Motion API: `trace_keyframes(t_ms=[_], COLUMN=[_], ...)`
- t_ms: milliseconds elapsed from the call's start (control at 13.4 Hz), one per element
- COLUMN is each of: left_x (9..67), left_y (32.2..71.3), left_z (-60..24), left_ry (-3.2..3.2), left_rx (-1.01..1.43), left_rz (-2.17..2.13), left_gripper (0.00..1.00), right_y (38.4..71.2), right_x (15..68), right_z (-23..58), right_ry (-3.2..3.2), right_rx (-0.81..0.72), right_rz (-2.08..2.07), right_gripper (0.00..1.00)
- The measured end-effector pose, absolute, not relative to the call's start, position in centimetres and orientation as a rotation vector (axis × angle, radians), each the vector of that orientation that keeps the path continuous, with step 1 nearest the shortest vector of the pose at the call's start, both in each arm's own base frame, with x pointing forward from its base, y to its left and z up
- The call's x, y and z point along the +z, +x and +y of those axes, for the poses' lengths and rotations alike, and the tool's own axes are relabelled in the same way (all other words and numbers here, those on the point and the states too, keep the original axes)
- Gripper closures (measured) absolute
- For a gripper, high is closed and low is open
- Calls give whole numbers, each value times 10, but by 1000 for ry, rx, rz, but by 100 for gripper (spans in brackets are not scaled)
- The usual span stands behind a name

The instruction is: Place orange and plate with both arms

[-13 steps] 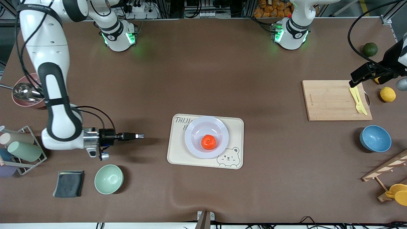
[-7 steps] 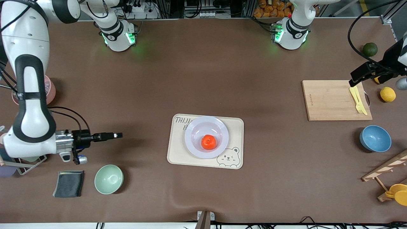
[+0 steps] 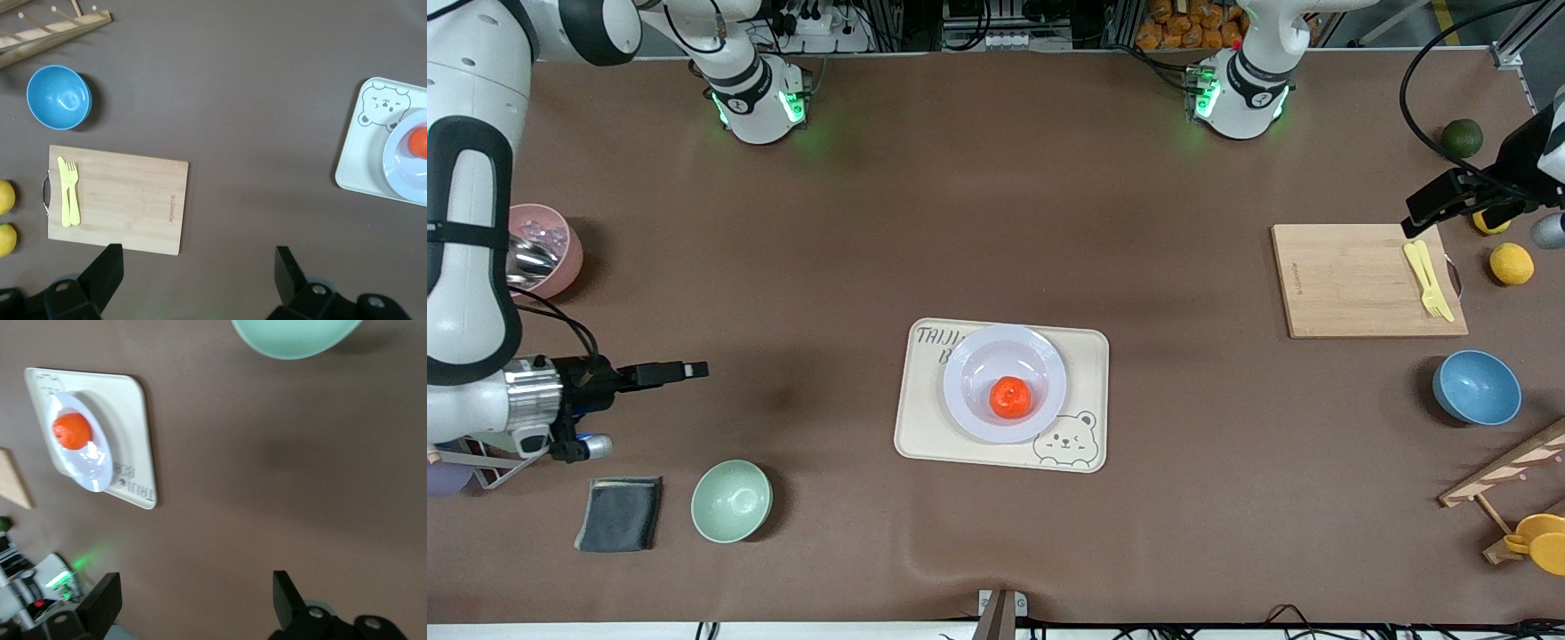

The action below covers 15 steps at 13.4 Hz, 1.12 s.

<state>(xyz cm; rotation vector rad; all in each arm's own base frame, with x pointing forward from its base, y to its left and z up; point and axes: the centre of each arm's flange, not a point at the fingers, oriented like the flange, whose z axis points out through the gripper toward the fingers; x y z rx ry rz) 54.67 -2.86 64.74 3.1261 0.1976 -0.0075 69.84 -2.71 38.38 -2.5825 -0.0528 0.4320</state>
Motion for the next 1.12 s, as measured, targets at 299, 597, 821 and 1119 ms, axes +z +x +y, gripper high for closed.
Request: trace_keyframes(t_ms=[299, 597, 821, 1119], left_x=[650, 650, 650, 649], left_y=[544, 542, 542, 542], left_z=[-21, -14, -15, -15], left_ry=[3125, 3126, 3126, 3127], left_rx=[-16, -34, -36, -39], left_rz=[220, 226, 217, 198], left_gripper=[0, 0, 0, 0], right_y=[675, 641, 610, 572], right_x=[485, 512, 504, 501], right_z=[0, -14, -21, -24], right_ry=[-2864, -2972, -3039, -3051], right_rx=[367, 315, 213, 182], right_rz=[-145, -130, -139, -142], right_gripper=[0, 0, 0, 0])
